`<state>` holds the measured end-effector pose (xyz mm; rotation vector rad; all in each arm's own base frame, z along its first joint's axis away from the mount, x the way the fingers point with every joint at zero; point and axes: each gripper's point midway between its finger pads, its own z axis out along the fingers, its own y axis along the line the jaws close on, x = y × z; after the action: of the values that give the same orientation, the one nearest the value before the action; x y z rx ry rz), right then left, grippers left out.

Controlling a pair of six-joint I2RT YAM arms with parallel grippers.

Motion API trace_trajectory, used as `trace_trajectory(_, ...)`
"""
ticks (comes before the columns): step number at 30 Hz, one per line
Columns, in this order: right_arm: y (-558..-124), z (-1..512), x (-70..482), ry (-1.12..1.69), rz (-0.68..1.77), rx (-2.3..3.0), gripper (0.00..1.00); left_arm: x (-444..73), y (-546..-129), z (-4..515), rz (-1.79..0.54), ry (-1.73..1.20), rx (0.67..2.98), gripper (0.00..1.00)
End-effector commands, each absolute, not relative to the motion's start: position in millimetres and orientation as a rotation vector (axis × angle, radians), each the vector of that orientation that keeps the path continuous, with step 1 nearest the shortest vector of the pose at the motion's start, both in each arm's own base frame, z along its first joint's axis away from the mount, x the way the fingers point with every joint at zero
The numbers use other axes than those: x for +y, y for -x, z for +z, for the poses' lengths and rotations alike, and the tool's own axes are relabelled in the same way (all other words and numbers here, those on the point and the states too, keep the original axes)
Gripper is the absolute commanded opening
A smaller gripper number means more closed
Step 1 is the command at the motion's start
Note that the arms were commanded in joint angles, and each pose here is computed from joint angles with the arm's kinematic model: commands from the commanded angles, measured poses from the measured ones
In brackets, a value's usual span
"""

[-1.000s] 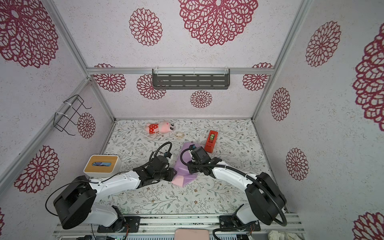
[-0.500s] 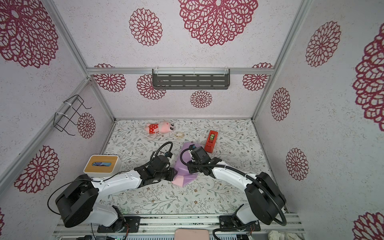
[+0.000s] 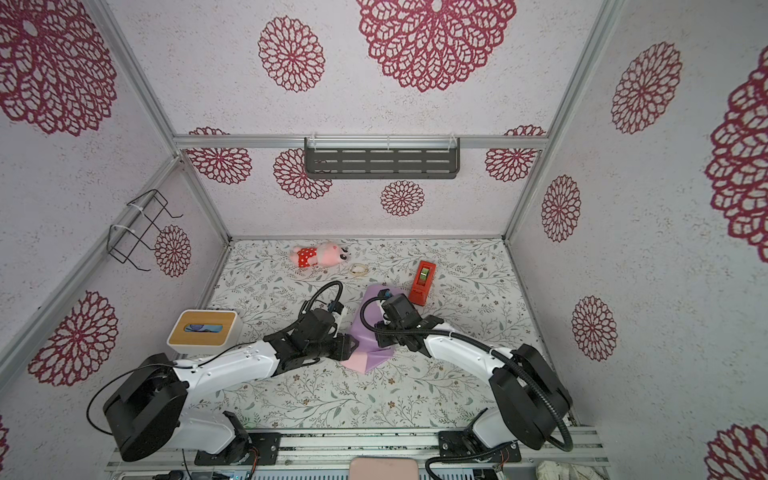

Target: Wrap the gift box in paper

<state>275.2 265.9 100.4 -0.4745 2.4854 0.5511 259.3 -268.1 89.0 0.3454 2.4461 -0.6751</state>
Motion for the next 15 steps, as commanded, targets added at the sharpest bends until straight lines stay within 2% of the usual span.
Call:
trace_trajectory(1,-268,89,261,0.472,0.545,2.537,0.20,-251,-258,100,-0.693,-0.343,2.401,0.57)
trace_trajectory(3,-268,88,261,0.473,0.542,2.538,0.20,-235,-262,100,-0.708,-0.275,2.401,0.48)
trace_trajectory(5,-268,88,261,0.472,0.542,2.539,0.20,-220,-268,96,-0.712,-0.190,2.424,0.31)
trace_trajectory(6,-268,88,261,0.472,0.542,2.538,0.20,-219,-271,94,-0.717,-0.172,2.439,0.27)
trace_trajectory(15,-268,87,261,0.473,0.541,2.543,0.19,-247,-283,73,-0.770,-0.192,2.543,0.12)
